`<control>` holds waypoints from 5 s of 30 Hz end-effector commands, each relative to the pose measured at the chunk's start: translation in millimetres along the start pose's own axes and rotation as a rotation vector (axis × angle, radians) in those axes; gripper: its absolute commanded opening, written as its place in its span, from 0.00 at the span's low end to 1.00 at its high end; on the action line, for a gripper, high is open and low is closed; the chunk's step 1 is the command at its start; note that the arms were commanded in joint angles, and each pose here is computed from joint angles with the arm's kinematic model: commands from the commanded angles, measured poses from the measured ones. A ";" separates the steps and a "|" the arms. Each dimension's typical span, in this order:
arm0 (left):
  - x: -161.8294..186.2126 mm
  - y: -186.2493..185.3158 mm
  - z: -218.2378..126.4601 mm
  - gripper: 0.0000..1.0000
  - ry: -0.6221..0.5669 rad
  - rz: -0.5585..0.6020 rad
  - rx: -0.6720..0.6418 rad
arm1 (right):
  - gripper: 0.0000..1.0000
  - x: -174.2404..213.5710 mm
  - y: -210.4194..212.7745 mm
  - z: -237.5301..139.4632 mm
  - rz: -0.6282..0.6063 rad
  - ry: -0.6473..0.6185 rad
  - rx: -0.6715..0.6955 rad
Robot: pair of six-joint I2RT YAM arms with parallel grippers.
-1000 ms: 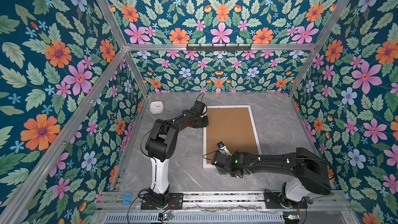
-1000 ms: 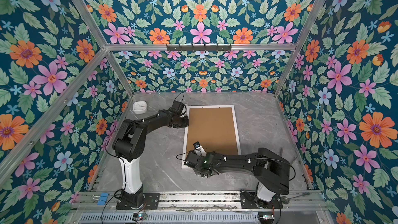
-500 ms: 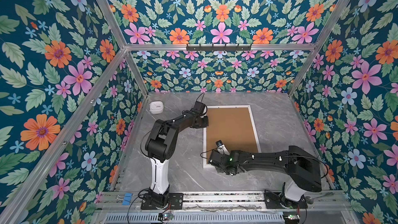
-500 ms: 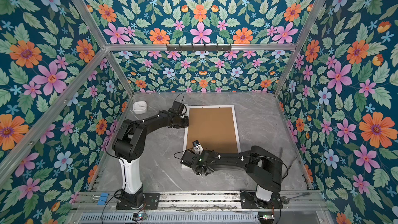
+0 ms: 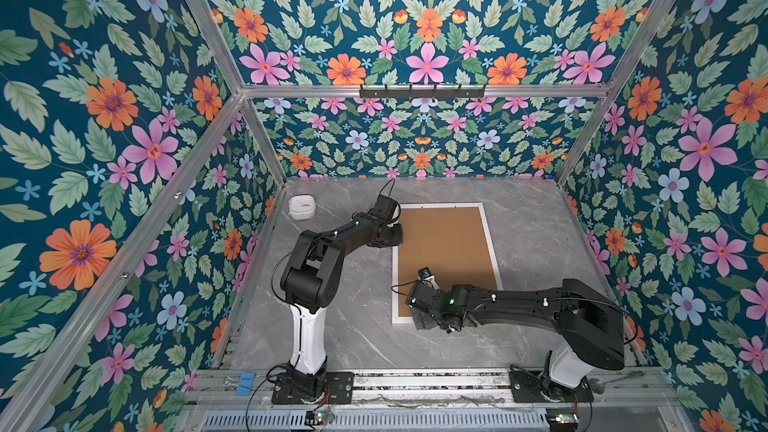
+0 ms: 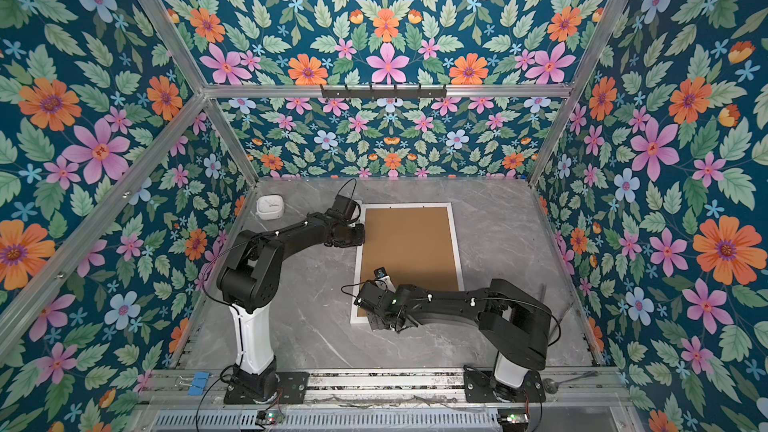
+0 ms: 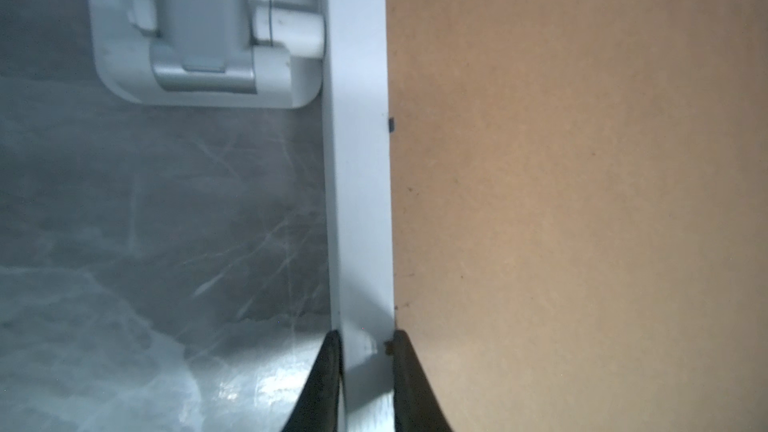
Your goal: Put the photo into the frame
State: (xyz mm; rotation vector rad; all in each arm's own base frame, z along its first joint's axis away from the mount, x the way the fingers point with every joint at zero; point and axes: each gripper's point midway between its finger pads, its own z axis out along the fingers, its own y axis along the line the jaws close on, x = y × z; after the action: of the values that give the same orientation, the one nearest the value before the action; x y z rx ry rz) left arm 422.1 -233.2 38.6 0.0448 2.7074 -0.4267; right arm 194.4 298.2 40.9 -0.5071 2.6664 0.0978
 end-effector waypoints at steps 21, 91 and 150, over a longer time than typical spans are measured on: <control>30.6 11.4 -12.2 0.37 0.168 0.008 -0.057 | 0.97 -2.1 6.0 -40.2 0.029 0.110 -0.128; 133.2 -27.6 -70.1 0.53 0.306 -0.101 0.274 | 0.87 38.2 -163.0 -54.8 0.989 -0.103 -0.550; 134.8 -36.1 -115.7 0.48 0.168 -0.468 0.647 | 0.76 -15.7 -158.6 -104.1 0.974 -0.303 -0.735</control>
State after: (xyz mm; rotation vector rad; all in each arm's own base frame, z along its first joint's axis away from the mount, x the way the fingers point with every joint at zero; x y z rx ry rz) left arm 239.7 -230.3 83.9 -0.3840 2.6777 -1.4172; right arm 220.8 136.9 129.2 0.6775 2.2912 1.2911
